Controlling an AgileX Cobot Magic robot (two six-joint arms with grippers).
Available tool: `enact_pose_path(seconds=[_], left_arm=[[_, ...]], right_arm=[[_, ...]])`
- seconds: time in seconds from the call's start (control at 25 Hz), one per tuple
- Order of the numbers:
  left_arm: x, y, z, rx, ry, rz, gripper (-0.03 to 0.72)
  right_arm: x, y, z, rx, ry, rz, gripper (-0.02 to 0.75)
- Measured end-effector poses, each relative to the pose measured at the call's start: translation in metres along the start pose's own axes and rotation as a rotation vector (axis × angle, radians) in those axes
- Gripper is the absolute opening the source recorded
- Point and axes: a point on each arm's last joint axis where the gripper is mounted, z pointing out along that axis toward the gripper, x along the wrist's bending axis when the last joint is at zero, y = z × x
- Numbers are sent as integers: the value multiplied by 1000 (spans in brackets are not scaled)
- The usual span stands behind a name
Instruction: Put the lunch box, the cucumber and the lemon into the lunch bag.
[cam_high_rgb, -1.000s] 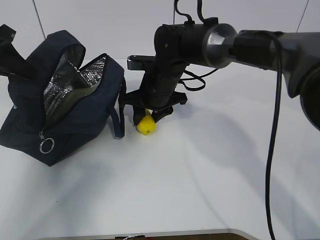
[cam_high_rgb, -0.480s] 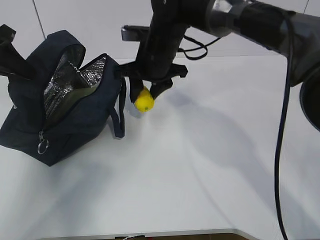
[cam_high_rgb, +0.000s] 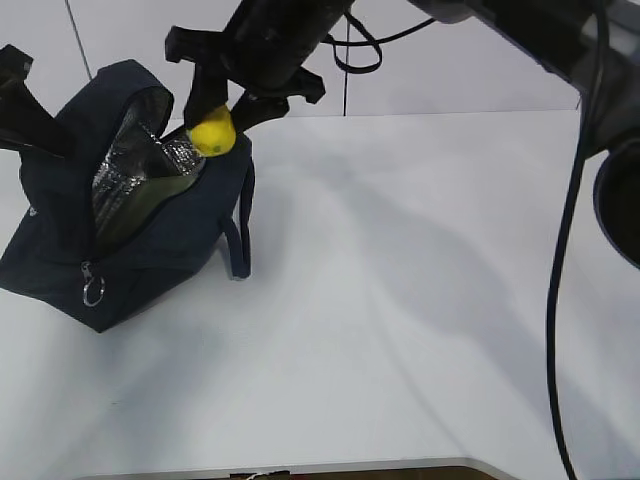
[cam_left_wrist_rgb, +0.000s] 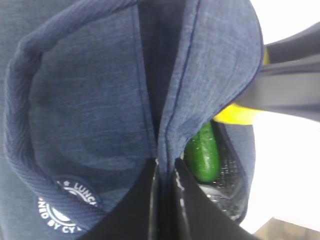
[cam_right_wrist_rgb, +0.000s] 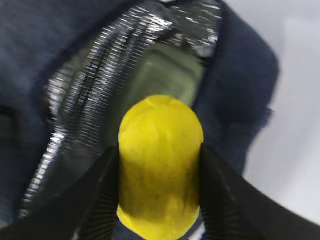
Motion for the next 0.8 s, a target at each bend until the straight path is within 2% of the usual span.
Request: enact_pose_path(seconds=[0.24,0.44,0.8], left_arm=[[-1,0,0,-1,-14,-7,-13],[-3,1,0,-6,-34,-18,-13],[-4,1,0,-6,-39,-21,-13]], right_arm=[[0,1,25,-27,129,44,361],[-4,0,45,-32,177,90,365],[-4,0,53,-46,183,97,510]])
